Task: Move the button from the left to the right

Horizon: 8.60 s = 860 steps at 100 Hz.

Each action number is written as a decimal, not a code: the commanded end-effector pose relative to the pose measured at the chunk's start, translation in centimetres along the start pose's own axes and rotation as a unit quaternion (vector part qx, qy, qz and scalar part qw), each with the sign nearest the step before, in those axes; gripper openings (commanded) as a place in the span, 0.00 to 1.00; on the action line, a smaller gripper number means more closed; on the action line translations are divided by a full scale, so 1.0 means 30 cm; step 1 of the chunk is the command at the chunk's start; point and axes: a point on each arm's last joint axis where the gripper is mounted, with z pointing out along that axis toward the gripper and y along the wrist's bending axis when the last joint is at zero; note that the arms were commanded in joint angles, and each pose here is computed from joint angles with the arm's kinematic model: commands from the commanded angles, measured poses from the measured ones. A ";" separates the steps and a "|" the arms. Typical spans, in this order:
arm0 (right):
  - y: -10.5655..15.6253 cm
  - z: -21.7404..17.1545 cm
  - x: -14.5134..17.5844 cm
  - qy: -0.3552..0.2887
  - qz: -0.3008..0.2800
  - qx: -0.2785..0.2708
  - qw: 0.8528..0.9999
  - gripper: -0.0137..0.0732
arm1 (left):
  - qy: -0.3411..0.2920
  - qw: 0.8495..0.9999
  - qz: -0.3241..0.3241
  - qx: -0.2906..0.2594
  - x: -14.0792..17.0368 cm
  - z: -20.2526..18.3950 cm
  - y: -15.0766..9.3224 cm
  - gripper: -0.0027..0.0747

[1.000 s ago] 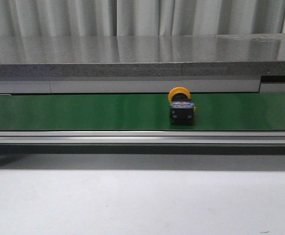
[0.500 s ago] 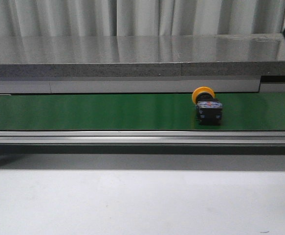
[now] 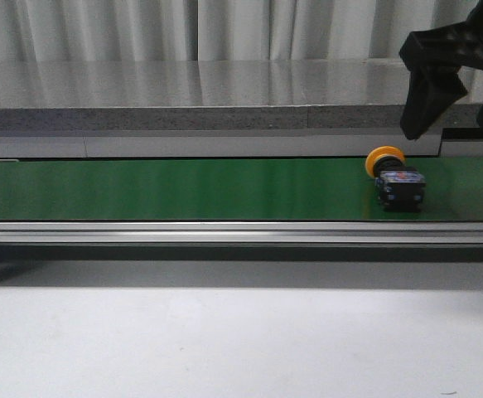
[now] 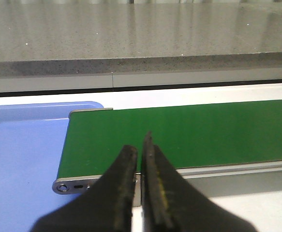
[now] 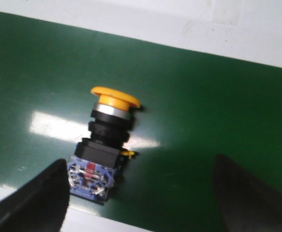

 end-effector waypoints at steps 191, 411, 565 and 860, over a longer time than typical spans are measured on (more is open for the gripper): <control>-0.693 -0.128 -0.078 -0.010 0.089 0.268 0.959 0.34 | -0.051 0.999 -0.005 -0.004 -0.054 -0.008 0.004 0.04; -0.267 -0.415 0.095 -0.303 0.057 0.154 0.939 0.67 | -0.051 0.999 -0.005 -0.004 -0.054 -0.008 0.004 0.04; -0.112 -0.615 0.571 -0.446 0.029 0.115 0.887 0.08 | -0.051 0.999 -0.005 -0.004 -0.054 -0.008 0.004 0.04; -0.125 -0.324 0.801 -0.445 -0.008 0.061 0.893 0.08 | -0.134 0.990 0.034 -0.032 0.111 -0.002 0.008 0.04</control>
